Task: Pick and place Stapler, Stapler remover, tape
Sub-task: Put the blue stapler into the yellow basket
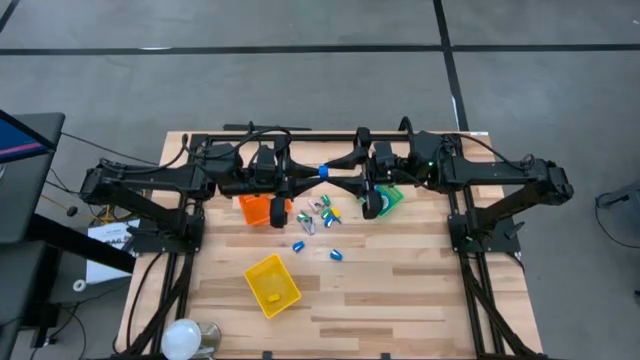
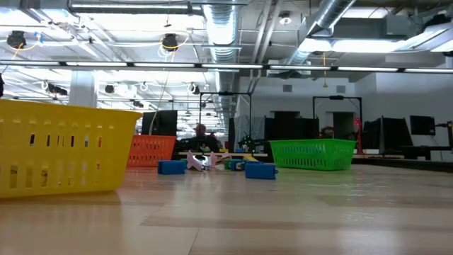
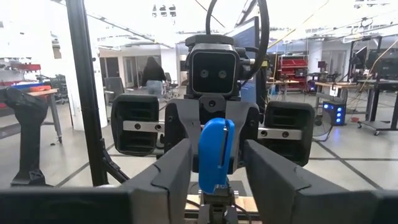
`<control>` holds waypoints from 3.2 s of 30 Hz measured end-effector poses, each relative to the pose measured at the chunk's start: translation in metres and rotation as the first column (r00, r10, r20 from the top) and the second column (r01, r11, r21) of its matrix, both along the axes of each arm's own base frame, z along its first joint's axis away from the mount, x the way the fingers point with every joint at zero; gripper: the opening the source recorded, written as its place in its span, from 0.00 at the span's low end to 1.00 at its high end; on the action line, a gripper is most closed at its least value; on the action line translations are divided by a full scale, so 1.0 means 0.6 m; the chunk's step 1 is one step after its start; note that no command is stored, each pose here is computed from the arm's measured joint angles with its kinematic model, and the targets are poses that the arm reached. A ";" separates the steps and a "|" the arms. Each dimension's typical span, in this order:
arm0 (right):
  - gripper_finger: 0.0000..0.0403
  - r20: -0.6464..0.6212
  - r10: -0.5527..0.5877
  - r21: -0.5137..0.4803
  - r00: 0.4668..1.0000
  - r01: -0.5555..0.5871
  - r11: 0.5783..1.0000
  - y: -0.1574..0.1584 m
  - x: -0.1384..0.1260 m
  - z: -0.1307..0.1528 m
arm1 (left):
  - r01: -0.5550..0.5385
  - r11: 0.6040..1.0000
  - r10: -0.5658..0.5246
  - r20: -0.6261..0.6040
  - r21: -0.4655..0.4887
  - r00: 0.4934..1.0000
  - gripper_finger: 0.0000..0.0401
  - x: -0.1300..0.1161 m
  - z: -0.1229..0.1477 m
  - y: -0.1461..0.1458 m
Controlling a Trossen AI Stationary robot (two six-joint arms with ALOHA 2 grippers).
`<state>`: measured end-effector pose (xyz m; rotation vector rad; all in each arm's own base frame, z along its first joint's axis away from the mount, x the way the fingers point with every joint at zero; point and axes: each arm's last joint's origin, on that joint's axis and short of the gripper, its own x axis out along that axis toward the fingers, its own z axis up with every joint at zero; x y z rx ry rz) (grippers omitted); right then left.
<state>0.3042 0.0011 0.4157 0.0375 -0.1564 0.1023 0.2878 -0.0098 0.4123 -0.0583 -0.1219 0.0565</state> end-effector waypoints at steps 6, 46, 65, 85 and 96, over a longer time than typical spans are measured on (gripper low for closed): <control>0.47 -0.002 0.004 0.023 1.000 -0.004 1.000 0.000 0.000 0.000 | 0.000 1.000 0.000 0.000 0.000 1.000 0.12 0.000 0.000 0.000; 0.40 -0.067 -0.058 0.025 0.996 0.060 0.998 -0.026 -0.073 0.030 | 0.370 0.927 -0.363 -0.412 -0.066 0.836 0.12 -0.074 -0.039 -0.069; 0.33 -0.095 -0.056 0.026 0.994 0.059 0.998 -0.025 -0.073 0.025 | 0.438 0.888 -0.377 -0.769 -0.141 0.517 0.12 -0.053 -0.143 -0.133; 0.30 -0.169 -0.053 0.034 0.984 0.060 0.998 -0.025 -0.072 0.013 | 0.406 0.888 -0.309 -0.934 -0.216 0.180 0.12 0.009 -0.277 -0.163; 0.30 -0.202 -0.053 0.034 0.978 0.061 0.998 -0.025 -0.072 0.007 | 0.378 0.896 -0.274 -0.960 -0.235 0.052 0.12 0.020 -0.324 -0.167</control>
